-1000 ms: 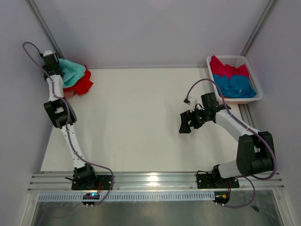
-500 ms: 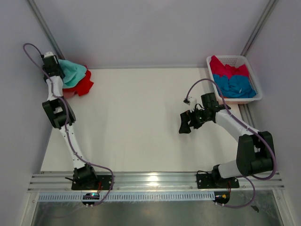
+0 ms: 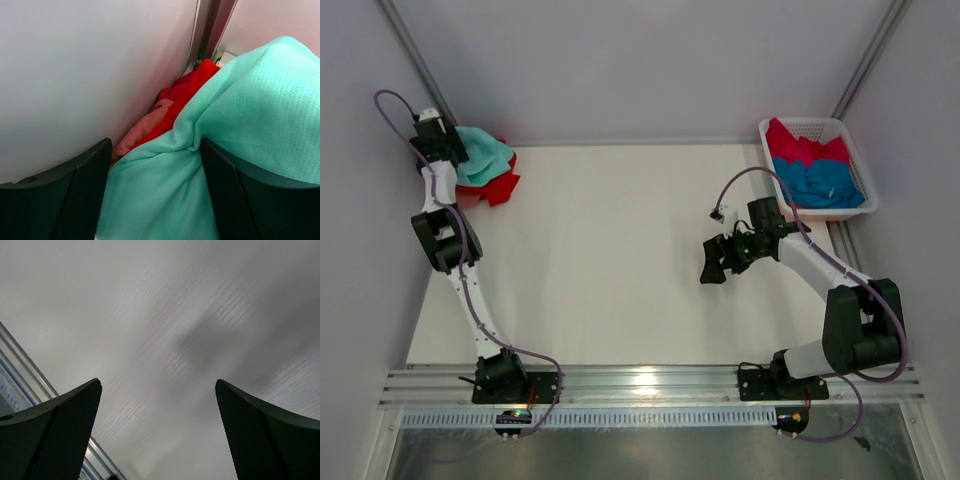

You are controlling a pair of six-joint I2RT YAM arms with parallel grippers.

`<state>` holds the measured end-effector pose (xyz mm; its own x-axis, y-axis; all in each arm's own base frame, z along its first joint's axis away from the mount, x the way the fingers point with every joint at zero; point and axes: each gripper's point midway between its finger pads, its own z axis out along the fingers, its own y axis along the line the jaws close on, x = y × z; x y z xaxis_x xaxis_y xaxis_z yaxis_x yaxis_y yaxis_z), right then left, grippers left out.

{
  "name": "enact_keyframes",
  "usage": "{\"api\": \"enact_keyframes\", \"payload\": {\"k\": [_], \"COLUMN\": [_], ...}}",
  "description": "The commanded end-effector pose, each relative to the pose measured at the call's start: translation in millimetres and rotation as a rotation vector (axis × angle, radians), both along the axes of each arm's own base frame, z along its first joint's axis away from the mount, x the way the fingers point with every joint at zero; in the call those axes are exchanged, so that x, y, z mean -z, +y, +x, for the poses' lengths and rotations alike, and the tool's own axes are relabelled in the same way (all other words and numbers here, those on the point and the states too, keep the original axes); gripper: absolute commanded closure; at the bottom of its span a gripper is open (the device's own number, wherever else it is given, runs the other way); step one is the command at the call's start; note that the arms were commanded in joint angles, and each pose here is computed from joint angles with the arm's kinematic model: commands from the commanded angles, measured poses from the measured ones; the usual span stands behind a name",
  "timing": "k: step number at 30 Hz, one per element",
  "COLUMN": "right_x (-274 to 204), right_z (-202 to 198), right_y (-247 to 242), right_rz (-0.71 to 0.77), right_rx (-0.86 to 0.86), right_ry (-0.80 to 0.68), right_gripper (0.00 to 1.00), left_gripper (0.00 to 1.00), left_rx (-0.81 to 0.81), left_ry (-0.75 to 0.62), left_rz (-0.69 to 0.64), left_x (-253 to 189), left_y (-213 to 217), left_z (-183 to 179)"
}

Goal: Fold and stack the t-shirts
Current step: Neatly place the folded tshirt to the corner

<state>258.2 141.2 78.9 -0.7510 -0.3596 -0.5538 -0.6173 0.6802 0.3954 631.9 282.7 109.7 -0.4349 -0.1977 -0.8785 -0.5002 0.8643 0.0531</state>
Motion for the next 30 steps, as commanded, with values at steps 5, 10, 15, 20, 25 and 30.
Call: {"api": "enact_keyframes", "payload": {"k": [5, 10, 15, 20, 25, 30], "right_x": [-8, -10, -14, -18, -21, -23], "right_z": [3, 2, 1, 1, -1, -2], "right_y": [4, 4, 5, 7, 8, 10], "right_rz": [0.027, 0.034, 0.043, 0.055, 0.067, 0.076], "right_rx": [-0.025, -0.027, -0.030, -0.031, -0.038, -0.044], "right_ry": [-0.044, -0.050, -0.059, -0.068, -0.071, -0.076], "right_gripper": [0.01, 0.01, 0.01, 0.01, 0.01, 0.01], "left_gripper": [0.22, 0.21, 0.21, 0.21, 0.20, 0.19], "left_rx": [-0.026, -0.038, -0.065, -0.096, -0.117, -0.134], "left_ry": [-0.084, -0.101, -0.084, -0.054, -0.044, -0.065], "left_rz": [0.025, 0.037, 0.084, 0.139, 0.178, 0.184], "left_x": [-52, -72, -85, -94, -105, -119], "left_y": [5, 4, 10, 16, 20, 21], "left_z": [-7, -13, -24, -37, -46, -50]}}
